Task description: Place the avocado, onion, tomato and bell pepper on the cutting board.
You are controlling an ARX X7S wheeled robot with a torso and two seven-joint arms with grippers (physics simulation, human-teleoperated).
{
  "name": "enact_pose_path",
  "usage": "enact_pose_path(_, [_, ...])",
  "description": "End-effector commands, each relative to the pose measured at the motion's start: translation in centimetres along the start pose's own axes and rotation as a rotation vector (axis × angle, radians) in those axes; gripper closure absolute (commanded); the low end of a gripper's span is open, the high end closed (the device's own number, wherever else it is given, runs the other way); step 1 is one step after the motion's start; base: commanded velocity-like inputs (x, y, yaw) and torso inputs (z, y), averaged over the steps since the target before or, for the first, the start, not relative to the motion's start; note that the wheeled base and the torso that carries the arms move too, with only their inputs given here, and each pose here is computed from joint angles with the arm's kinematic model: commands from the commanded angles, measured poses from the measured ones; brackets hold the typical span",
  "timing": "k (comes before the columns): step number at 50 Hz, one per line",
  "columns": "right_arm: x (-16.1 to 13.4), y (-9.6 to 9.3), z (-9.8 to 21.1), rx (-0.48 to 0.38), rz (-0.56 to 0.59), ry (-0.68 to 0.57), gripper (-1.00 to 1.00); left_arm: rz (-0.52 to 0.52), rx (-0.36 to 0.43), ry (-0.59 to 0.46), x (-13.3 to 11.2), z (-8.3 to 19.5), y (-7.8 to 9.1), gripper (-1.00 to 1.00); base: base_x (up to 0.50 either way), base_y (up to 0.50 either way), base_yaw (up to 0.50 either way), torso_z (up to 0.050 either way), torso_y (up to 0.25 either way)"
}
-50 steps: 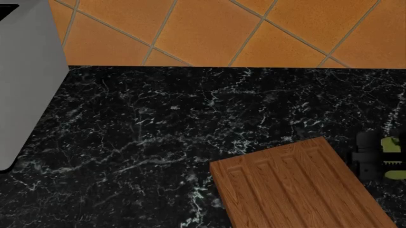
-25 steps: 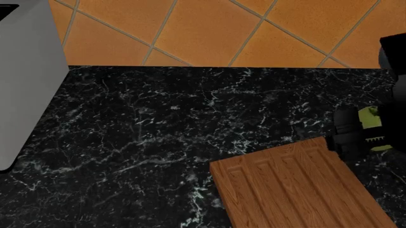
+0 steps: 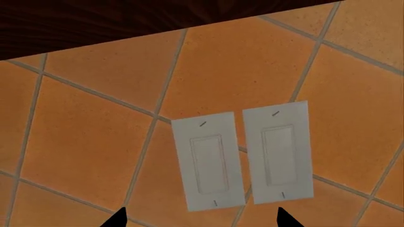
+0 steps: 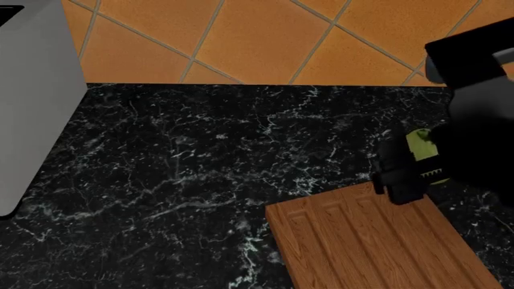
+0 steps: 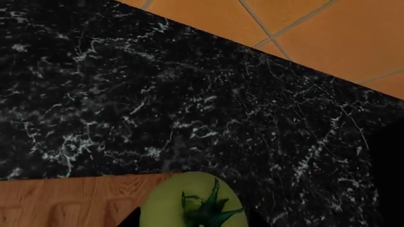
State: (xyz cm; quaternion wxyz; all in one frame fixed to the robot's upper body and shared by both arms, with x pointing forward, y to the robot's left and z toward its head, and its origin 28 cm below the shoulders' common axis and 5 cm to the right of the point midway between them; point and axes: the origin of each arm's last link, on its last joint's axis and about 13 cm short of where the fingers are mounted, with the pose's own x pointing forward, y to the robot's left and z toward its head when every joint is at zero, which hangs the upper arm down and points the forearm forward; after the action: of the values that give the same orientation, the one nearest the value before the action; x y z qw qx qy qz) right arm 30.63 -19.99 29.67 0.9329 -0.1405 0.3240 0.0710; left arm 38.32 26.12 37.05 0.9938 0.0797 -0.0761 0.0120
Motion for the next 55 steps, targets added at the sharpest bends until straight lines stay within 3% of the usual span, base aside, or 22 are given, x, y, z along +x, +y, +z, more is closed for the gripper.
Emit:
enact_pose_path(1, [-1.1,1.1,0.0,-0.048,0.056,-0.025,1.00,-0.027,-0.023,-0.007,0.0,0.2,-0.4,-1.00,0.00,0.00,0.00,0.000,0.000])
enact_pose_path(32, [1.8,2.4,-1.8,-0.077,0.113,0.032,1.00,-0.016,-0.030,-0.008,-0.2,0.0,0.0,-1.00,0.00,0.00,0.00,0.000,0.000])
enact_pose_path(33, [1.8,2.4,-1.8,-0.078,0.113,0.032,-1.00,-0.016,-0.029,-0.009,-0.2,0.0,0.0,-1.00,0.00,0.00,0.00,0.000,0.000])
enact_pose_path(45, [1.1,2.5,-1.8,-0.083,0.129,0.020,-1.00,-0.014,-0.028,-0.006,-0.2,-0.1,0.0,-1.00,0.00,0.00,0.00,0.000,0.000])
enact_pose_path(55, [-2.5,2.5,-1.1,-0.122,0.088,-0.028,-1.00,-0.018,-0.032,-0.011,-0.3,0.2,-0.1,-1.00,0.00,0.00,0.00,0.000,0.000])
